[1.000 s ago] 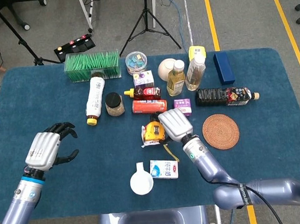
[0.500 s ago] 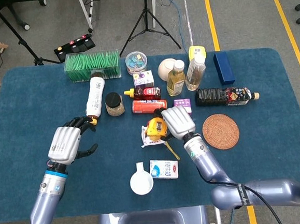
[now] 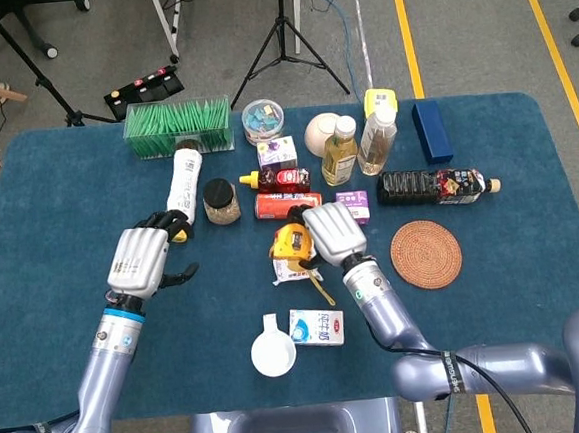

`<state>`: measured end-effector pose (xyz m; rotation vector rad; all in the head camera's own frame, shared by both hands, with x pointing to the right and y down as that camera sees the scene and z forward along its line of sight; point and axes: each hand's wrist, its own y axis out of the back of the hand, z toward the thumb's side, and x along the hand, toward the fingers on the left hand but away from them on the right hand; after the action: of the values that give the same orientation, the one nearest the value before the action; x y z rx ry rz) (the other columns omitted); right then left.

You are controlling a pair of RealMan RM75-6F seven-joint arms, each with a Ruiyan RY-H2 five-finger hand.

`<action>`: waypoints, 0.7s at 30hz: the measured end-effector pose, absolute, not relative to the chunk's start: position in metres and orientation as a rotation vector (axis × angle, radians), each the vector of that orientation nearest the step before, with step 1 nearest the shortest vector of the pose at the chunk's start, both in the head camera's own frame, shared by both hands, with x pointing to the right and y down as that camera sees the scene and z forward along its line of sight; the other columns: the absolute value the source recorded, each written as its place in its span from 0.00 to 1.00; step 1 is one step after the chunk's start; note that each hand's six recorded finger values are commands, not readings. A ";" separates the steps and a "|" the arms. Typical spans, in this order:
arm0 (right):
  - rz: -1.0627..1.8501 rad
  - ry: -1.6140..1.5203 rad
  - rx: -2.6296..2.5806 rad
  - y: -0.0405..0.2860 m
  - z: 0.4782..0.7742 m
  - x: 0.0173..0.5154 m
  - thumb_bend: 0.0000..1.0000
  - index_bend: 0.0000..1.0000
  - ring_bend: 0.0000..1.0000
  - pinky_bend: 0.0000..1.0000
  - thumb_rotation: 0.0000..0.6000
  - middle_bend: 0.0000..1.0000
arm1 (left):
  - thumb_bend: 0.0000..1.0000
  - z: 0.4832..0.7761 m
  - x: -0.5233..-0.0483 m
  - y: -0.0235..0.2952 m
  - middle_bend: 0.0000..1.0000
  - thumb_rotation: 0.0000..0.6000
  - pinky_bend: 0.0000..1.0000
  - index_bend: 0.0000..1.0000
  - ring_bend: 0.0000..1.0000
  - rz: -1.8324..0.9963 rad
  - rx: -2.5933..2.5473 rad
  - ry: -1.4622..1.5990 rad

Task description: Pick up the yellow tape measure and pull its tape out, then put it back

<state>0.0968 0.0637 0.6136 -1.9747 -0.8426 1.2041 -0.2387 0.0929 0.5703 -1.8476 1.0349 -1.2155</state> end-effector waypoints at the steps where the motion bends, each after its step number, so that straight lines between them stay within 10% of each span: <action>1: 1.203 -0.844 -1.976 0.063 0.614 0.096 0.15 0.59 0.70 0.69 1.00 0.58 | 0.18 0.571 -0.238 0.092 0.30 1.00 0.39 0.39 0.25 -1.218 -1.849 1.035; 21: 1.167 -0.926 -2.001 0.053 0.614 0.075 0.15 0.59 0.71 0.70 1.00 0.58 | 0.17 0.591 -0.201 0.090 0.16 1.00 0.37 0.24 0.08 -1.222 -1.909 1.019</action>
<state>0.0751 0.0532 0.6138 -2.0010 -0.9260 1.1673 -0.2014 0.0899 0.5911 -1.9086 1.0187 -1.2221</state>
